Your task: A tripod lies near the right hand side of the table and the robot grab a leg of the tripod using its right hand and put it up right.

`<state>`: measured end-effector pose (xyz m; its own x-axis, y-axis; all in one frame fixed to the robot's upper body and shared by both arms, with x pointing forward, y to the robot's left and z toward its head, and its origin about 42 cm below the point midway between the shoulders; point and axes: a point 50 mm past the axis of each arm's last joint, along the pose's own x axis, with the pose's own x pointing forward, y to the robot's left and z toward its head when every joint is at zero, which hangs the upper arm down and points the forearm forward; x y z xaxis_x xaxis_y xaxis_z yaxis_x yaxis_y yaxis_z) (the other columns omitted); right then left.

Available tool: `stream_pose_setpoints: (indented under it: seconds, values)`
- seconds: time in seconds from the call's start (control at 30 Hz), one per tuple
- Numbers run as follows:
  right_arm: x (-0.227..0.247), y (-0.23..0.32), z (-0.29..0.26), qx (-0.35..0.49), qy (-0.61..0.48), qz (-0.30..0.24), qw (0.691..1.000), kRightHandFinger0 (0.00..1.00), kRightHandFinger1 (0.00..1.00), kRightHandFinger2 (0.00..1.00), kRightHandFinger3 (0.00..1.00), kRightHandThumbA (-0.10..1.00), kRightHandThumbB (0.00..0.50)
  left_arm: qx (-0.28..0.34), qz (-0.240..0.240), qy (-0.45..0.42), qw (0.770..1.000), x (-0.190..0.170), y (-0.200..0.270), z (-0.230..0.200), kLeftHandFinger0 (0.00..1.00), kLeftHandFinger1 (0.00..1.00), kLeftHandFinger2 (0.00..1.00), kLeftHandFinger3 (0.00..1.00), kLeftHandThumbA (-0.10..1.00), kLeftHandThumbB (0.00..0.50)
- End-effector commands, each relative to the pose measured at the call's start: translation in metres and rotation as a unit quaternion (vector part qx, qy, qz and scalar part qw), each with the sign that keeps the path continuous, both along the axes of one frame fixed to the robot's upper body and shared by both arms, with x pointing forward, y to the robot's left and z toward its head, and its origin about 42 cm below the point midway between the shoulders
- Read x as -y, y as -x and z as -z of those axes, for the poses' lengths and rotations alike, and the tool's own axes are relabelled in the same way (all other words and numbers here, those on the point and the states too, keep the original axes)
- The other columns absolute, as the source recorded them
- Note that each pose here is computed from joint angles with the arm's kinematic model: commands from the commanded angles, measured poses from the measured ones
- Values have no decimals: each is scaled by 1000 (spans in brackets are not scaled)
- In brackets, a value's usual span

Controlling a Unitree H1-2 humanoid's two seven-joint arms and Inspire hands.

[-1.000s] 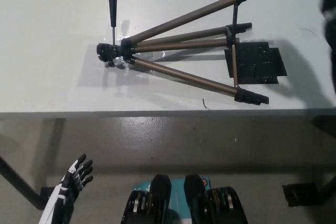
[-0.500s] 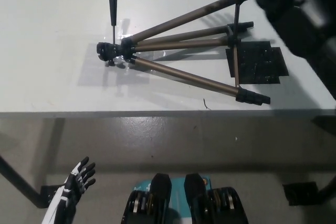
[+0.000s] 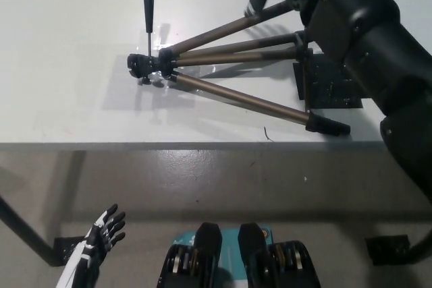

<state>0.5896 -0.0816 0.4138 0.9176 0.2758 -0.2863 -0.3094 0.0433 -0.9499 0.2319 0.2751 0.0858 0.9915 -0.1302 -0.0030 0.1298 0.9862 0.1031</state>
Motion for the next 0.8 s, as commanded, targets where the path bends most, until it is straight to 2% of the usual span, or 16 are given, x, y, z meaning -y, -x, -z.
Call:
stream_pose_setpoints:
  seconds: [0.0,0.1,0.2,0.37,0.43,0.5,0.53,0.57,0.6,0.63,0.67,0.7,0.73,0.77]
  values:
    - [-1,-1,-27,-13,-30,-1,999,1000,1000,1000,1000,862,500,13,12,-17,1000,-3,-1,-7,1000,1000,1000,1000,1000,250]
    - [4,-4,-16,-25,-22,8,999,1000,1000,1000,1000,863,500,7,10,-19,1000,-2,0,-7,1000,1000,1000,1000,1000,262]
    - [10,-5,-2,-42,-33,26,998,1000,1000,1000,1000,816,500,7,9,-21,1000,-2,1,-7,1000,1000,1000,1000,1000,274]
    - [16,-6,21,-52,-3,37,998,1000,1000,1000,1000,840,500,14,14,-22,1000,-1,-3,-6,1000,1000,1000,1000,1000,242]
    - [18,-5,30,-70,-11,48,996,1000,1000,1000,1000,784,500,13,15,-20,1000,0,-3,-6,1000,1000,1000,1000,1000,247]
    - [18,-5,43,-53,33,38,997,1000,1000,1000,1000,803,500,11,14,-22,1000,1,-2,-6,1000,1000,1000,1000,1000,249]
    - [18,-4,49,-37,48,35,998,1000,1000,1000,1000,770,500,10,14,-21,1000,1,-1,-6,1000,1000,1000,1000,1000,256]
    - [18,-4,51,-18,53,31,998,1000,1000,1000,1000,632,435,11,14,-23,1000,2,-1,-6,1000,1000,1000,1000,1000,257]
    - [18,-4,56,26,69,17,997,927,1000,1000,1000,459,351,12,15,-25,1000,2,-1,-6,1000,1000,1000,1000,1000,258]
    - [18,-4,59,76,91,-1,993,682,755,835,952,225,272,12,15,-26,999,2,-2,-6,1000,1000,1000,1000,1000,265]
    - [19,-4,59,108,106,-12,988,591,669,756,881,138,287,12,16,-26,999,1,-3,-7,1000,1000,1000,1000,1000,267]
    - [19,-4,60,156,110,-25,981,284,373,488,700,-44,304,14,16,-26,999,1,-4,-8,1000,1000,1000,1000,1000,269]
    - [20,-3,58,216,112,-36,969,11,118,308,484,-98,322,17,19,-27,999,2,-5,-10,1000,1000,1000,1000,1000,263]
    - [20,-2,56,232,108,-41,966,0,166,426,460,-100,298,19,22,-26,999,2,-7,-11,1000,1000,1000,1000,1000,253]
